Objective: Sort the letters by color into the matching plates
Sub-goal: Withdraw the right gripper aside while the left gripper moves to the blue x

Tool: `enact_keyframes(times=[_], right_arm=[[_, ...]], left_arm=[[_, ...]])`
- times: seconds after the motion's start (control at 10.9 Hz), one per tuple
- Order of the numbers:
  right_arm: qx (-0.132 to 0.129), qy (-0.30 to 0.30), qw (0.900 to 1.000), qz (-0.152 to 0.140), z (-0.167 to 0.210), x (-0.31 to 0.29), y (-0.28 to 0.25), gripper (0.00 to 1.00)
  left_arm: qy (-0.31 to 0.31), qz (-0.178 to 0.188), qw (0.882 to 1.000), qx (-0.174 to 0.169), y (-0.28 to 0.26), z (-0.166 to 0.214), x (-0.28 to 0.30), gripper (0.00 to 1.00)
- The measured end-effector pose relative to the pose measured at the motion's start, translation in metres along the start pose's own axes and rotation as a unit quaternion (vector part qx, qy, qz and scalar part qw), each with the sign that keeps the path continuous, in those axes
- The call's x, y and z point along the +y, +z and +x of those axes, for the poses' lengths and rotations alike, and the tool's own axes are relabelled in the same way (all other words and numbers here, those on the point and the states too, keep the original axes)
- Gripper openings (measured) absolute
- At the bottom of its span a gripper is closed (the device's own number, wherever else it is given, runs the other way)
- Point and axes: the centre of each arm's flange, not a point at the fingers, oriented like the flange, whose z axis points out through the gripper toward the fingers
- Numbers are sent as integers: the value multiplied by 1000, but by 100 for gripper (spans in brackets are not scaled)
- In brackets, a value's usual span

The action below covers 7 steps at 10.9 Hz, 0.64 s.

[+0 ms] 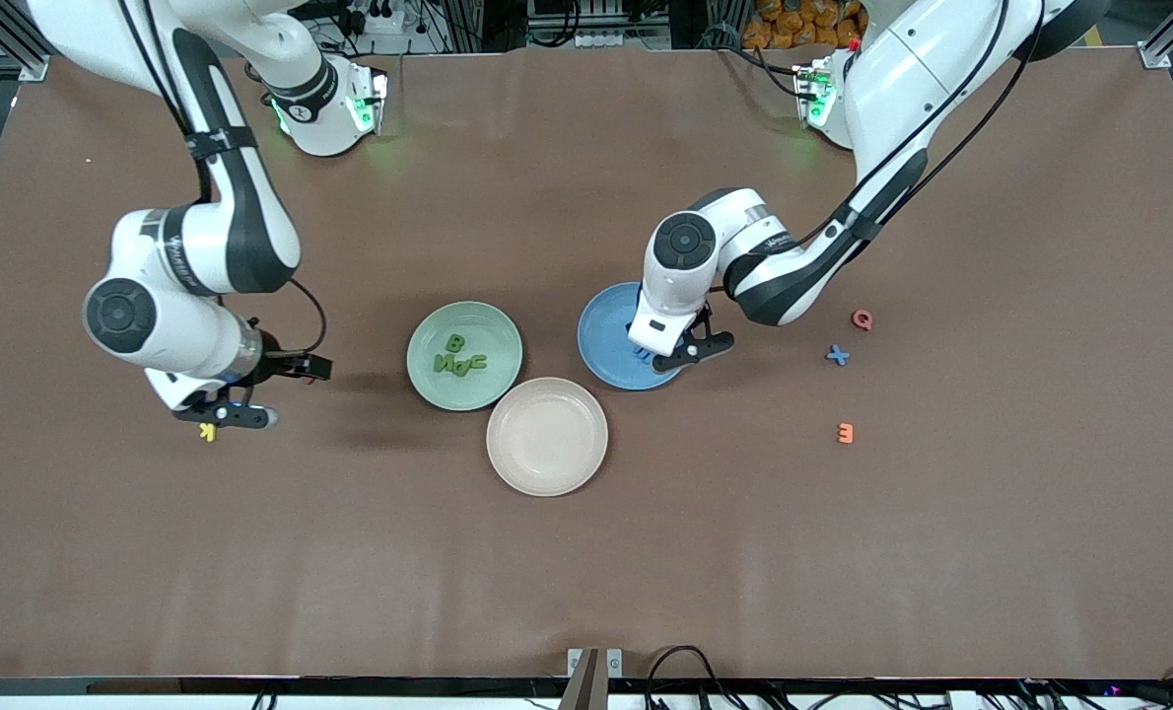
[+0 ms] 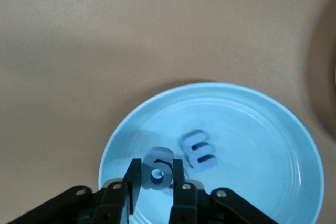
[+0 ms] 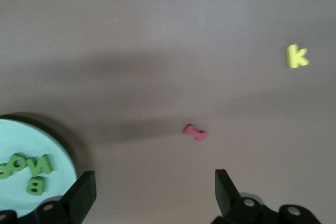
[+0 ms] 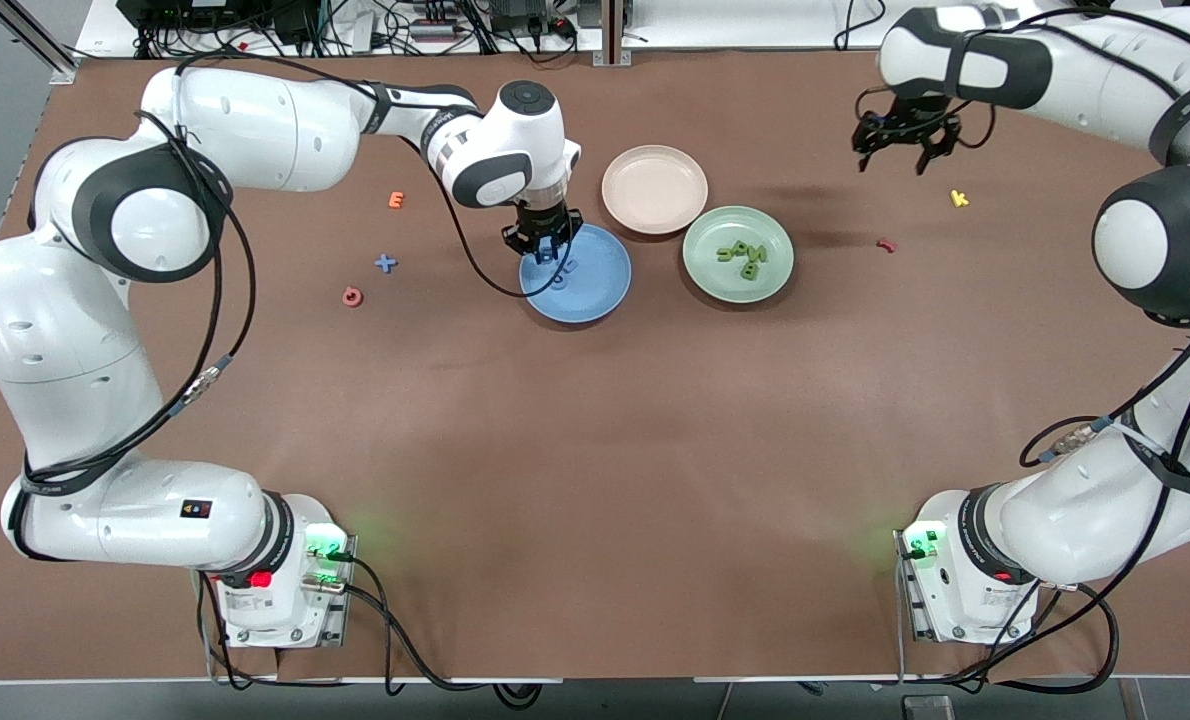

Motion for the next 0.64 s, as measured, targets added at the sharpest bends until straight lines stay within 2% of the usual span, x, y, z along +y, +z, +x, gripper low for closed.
enact_keyframes(times=[0.18,0.46,0.55,0.64], right_arm=[[5,3,1000,-13,9,21,-18,100],[25,6,1000,-6,16,46,-46,100],[28,8,1000,-4,16,55,-55,100],[25,12,1000,-2,14,62,-66,100]], left_arm=[[-11,-1,1000,2,-1,14,-5,54],[-13,6,1000,6,-3,36,-17,92],[9,14,1000,8,-9,46,-24,100],[31,20,999,12,-17,57,-33,100]])
